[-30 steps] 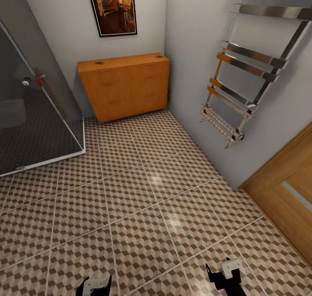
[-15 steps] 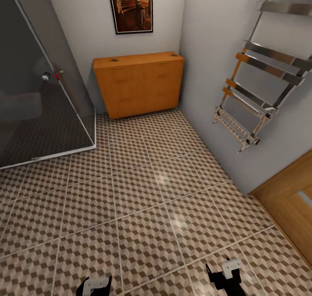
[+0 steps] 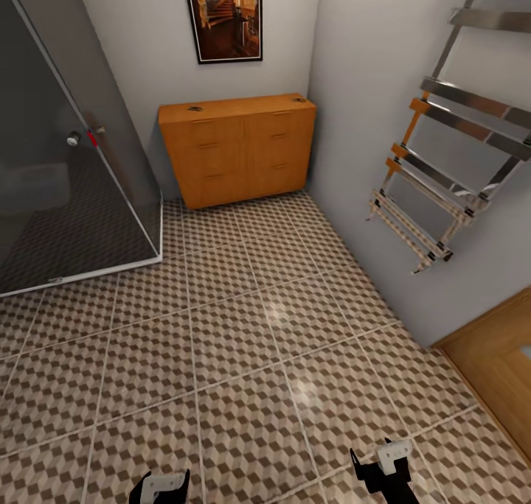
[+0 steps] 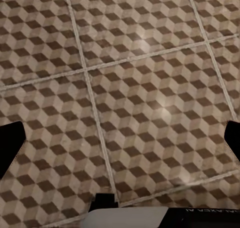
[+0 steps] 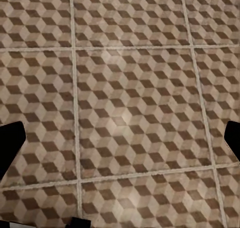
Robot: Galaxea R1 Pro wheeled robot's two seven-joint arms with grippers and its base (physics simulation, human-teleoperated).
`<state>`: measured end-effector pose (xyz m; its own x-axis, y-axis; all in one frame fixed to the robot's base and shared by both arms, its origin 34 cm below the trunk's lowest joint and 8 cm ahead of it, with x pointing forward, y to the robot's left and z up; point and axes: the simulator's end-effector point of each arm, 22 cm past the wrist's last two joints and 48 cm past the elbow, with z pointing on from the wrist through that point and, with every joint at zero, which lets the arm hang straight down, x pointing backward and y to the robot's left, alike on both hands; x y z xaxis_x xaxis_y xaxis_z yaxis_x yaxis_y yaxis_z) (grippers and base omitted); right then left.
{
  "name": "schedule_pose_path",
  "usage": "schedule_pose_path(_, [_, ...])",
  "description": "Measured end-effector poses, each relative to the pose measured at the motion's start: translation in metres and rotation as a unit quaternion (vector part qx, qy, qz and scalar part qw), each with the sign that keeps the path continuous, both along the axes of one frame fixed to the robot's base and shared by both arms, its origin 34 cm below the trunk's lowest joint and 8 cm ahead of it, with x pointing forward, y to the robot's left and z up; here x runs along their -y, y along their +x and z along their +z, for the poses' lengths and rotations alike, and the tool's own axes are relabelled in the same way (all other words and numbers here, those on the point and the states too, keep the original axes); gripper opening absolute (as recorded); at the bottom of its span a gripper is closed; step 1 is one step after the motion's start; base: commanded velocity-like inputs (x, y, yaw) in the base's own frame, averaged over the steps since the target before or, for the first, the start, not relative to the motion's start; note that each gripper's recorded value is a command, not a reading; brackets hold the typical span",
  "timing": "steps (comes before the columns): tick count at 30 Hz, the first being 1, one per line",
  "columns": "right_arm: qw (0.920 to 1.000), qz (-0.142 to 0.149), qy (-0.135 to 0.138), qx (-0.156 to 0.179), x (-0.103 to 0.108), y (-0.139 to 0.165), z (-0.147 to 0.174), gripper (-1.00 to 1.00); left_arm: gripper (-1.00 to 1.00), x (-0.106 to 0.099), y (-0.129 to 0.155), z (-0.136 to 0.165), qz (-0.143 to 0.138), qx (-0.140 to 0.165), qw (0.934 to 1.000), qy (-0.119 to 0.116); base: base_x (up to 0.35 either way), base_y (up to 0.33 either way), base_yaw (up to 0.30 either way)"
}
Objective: Take the four mousetraps from the cabinet in the bathroom and place them on the bathroom floor. Make sure all four end up on the same floor surface, and ensure that at least two of them are either under or directly next to the same bathroom sink.
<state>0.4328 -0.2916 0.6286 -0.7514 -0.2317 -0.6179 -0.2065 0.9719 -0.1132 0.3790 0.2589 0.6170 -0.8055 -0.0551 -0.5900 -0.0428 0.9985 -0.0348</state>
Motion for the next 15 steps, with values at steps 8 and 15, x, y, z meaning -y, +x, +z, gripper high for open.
schedule_pose_path(8, [1.0000,0.000,0.000,0.006,0.0000,0.0050,0.0039,1.00,1.00,0.0000,0.0052,0.0033,0.000,0.006,1.0000,0.000,0.088,0.000,0.000])
schedule_pose_path(15, [0.9999,0.000,0.000,0.012,0.0000,0.0093,0.0077,1.00,1.00,-0.0002,0.0097,0.0065,0.000,0.012,0.9999,0.000,0.005,0.000,0.000])
